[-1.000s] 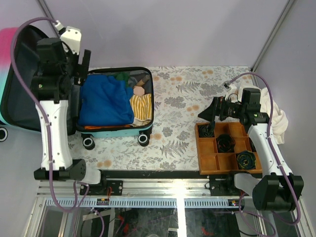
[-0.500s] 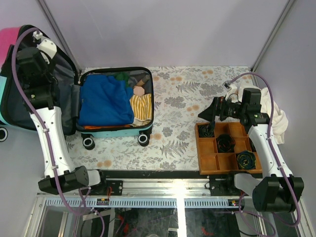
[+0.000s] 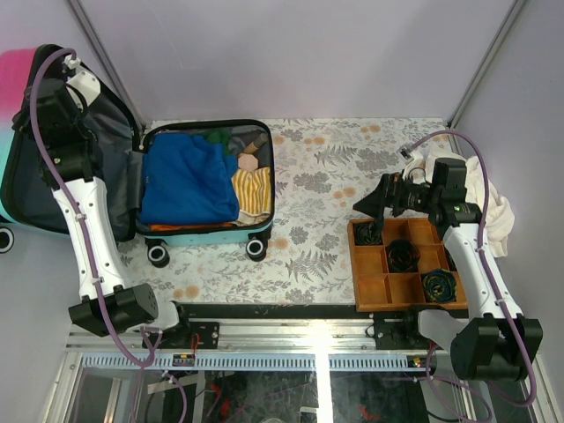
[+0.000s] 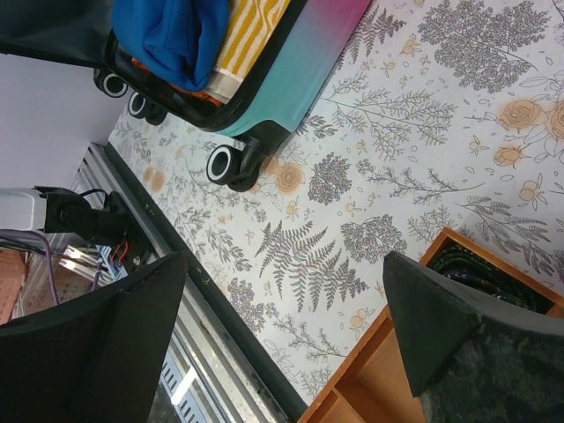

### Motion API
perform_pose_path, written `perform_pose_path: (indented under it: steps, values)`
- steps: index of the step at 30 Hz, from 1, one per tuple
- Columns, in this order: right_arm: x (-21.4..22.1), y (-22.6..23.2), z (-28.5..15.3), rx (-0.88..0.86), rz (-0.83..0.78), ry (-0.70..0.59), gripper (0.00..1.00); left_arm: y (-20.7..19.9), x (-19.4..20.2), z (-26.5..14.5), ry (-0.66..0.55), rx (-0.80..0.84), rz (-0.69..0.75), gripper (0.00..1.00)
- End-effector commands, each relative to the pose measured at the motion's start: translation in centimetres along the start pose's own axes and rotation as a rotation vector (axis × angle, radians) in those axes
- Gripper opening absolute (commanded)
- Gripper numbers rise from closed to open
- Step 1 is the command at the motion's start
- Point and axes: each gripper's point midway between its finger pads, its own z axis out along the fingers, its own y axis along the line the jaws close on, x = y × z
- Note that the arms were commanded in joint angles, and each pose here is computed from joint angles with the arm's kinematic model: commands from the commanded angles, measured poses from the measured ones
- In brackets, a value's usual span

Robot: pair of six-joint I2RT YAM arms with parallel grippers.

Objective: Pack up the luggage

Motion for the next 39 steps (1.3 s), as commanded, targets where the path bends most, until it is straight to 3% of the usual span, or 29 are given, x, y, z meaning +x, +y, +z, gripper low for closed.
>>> perform_pose_path:
  steps: [1,13,29,33,39]
  values:
    - [-0.7,1.2,-0.2,-0.036,-0.045,-0.027,1.00,1.9,-0.9,0.0,-0.037,-0.056,-0.008,0.30]
    - [-0.7,1.1,-0.1,-0.041,-0.037,-0.030,1.00,-0.2,-2.5,-0.9,-0.098,0.040,-0.043,0.00]
    - [-0.6,1.0,-0.1,-0.037,-0.041,-0.031,1.00,-10.0,-14.0,-4.9,-0.255,0.199,0.006,0.00]
    - [-0.5,1.0,-0.1,-0.035,-0.043,-0.031,1.00,-12.6,-16.9,-5.8,-0.282,0.232,0.014,0.09]
    - [-0.4,0.9,-0.1,-0.031,-0.049,-0.033,1.00,-17.6,-20.8,-8.2,-0.336,0.311,0.045,0.12]
